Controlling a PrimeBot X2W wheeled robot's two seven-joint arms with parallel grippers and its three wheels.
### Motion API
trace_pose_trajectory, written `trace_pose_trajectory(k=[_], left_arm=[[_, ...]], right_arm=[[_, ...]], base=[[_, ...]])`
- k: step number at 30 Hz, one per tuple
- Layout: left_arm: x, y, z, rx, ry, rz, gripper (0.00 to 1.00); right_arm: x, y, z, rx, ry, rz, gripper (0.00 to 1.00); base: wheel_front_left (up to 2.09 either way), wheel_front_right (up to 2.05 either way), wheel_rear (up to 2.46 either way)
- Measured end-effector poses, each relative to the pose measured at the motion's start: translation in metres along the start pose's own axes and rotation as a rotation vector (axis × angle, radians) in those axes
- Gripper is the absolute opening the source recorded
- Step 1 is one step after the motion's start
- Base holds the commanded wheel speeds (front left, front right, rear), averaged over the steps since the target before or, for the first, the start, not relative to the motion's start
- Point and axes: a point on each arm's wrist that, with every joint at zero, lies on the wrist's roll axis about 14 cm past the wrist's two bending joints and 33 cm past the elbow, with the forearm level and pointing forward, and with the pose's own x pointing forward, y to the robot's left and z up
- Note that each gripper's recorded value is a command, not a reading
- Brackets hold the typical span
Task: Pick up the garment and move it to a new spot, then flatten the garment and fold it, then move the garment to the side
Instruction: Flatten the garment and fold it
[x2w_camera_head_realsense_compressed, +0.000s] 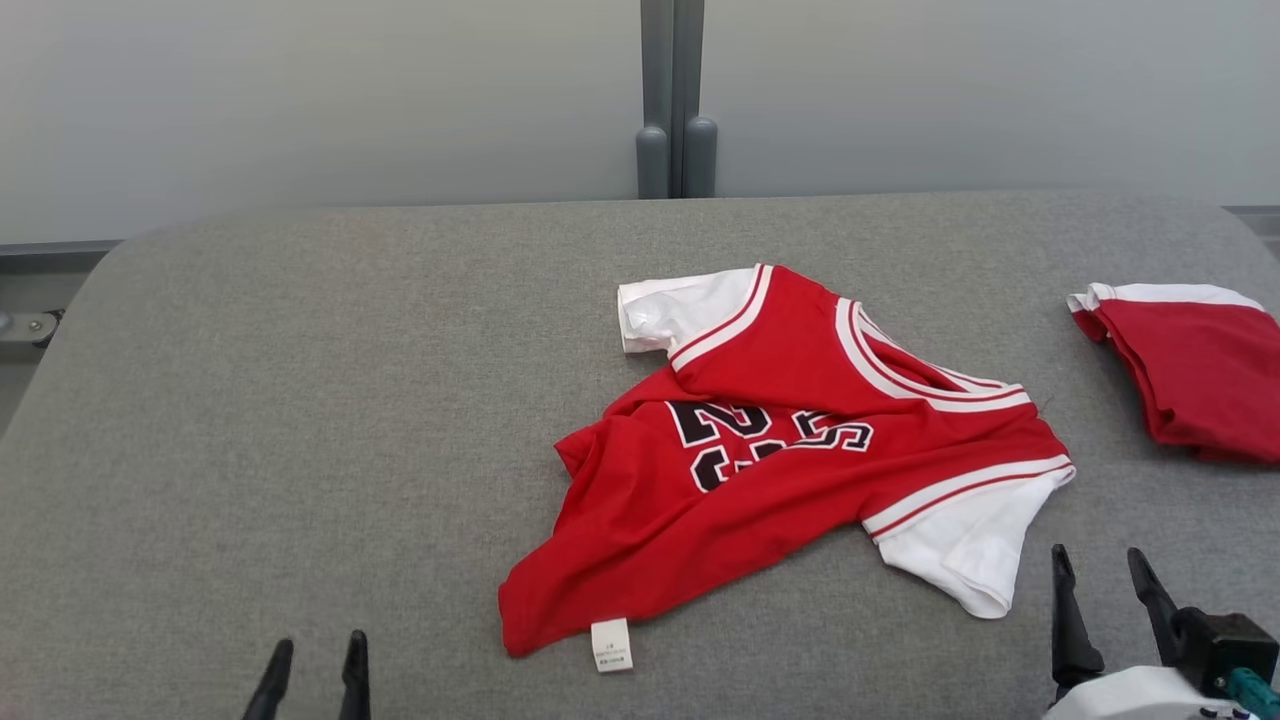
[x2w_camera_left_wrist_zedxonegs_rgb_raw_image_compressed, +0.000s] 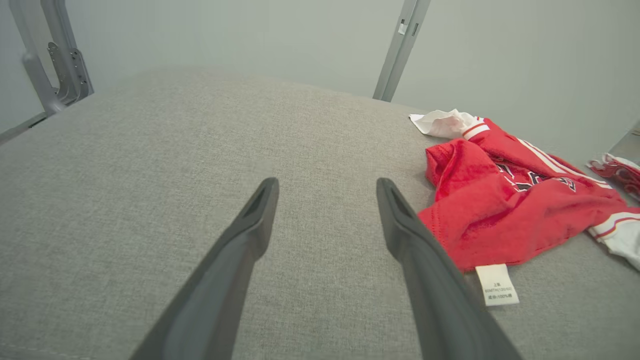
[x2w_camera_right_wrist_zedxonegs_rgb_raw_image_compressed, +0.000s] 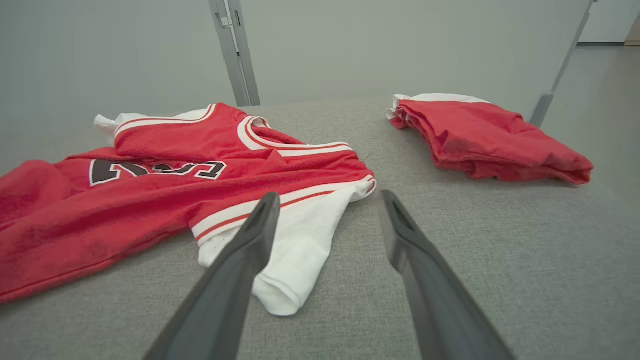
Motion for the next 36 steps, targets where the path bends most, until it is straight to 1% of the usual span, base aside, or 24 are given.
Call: trace_pose_trajectory(k=[2, 5, 8, 11, 13, 19, 21, 23, 30, 36], left_arm=[[0.000, -0.009, -0.008, -0.041, 0.025, -0.022, 1.00], [0.003, -0.022, -0.022, -0.067, 0.094, -0.070, 1.00], [0.012, -0.039, -0.032, -0.096, 0.184, -0.124, 1.00], [0.014, -0.061, -0.051, -0.133, 0.307, -0.188, 1.00], [0.017, -0.071, -0.057, -0.142, 0.357, -0.219, 1.00], [0.023, -0.085, -0.077, -0.156, 0.466, -0.263, 1.00], [0.024, -0.088, -0.083, -0.149, 0.492, -0.276, 1.00], [0.025, -0.095, -0.088, -0.167, 0.519, -0.295, 1.00], [0.031, -0.086, -0.097, -0.148, 0.545, -0.292, 1.00], [0.035, -0.091, -0.107, -0.168, 0.583, -0.304, 1.00]], right_arm=[[0.003, -0.004, -0.006, 0.044, 0.020, -0.020, 1.00], [0.017, -0.001, -0.008, 0.095, 0.085, -0.016, 1.00], [0.031, -0.003, -0.010, 0.096, 0.176, -0.002, 1.00], [0.033, -0.002, -0.028, 0.102, 0.305, 0.003, 1.00], [0.033, 0.001, -0.040, 0.108, 0.381, 0.012, 1.00], [0.033, 0.006, -0.068, 0.121, 0.508, 0.012, 1.00], [0.033, 0.005, -0.075, 0.126, 0.531, 0.004, 1.00], [0.033, 0.005, -0.082, 0.114, 0.546, 0.001, 1.00], [0.035, 0.004, -0.086, 0.116, 0.554, -0.006, 1.00], [0.041, 0.007, -0.088, 0.105, 0.553, 0.002, 1.00]], base=[[0.00, 0.00, 0.00], [0.00, 0.00, 0.00], [0.00, 0.00, 0.00], [0.00, 0.00, 0.00], [0.00, 0.00, 0.00], [0.00, 0.00, 0.00], [0.00, 0.00, 0.00], [0.00, 0.00, 0.00], [0.00, 0.00, 0.00], [0.00, 0.00, 0.00]])
